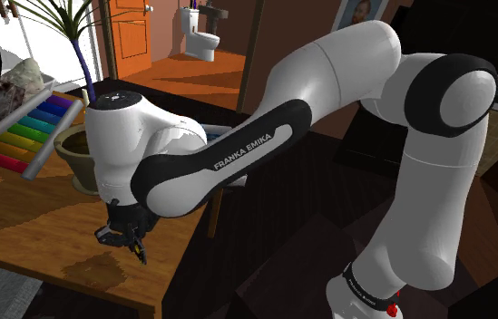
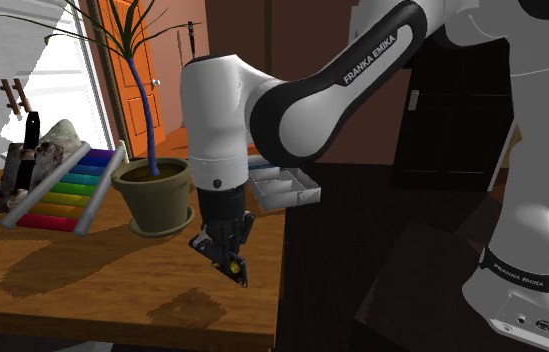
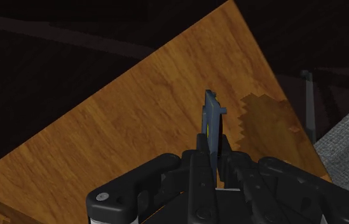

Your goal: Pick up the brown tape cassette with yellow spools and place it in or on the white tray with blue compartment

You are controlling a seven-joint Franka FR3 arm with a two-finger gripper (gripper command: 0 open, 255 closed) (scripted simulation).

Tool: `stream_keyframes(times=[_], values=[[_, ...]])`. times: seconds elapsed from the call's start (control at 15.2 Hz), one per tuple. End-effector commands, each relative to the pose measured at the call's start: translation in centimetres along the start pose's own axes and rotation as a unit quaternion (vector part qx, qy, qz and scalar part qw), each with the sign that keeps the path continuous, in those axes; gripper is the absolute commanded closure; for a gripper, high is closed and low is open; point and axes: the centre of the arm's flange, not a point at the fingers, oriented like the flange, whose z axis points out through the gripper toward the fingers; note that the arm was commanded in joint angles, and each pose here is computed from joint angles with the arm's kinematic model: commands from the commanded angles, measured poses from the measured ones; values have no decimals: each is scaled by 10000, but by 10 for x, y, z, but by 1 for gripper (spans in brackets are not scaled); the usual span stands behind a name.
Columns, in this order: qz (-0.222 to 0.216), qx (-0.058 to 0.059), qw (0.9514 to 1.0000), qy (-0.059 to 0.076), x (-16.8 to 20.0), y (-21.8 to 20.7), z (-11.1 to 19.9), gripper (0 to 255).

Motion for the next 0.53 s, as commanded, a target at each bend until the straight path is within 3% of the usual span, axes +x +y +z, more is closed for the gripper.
stream_keyframes(times=[0.0,0.46], values=[[0,-1,10000,-1,0,0,-11,255],[0,-1,10000,-1,0,0,-48,255]])
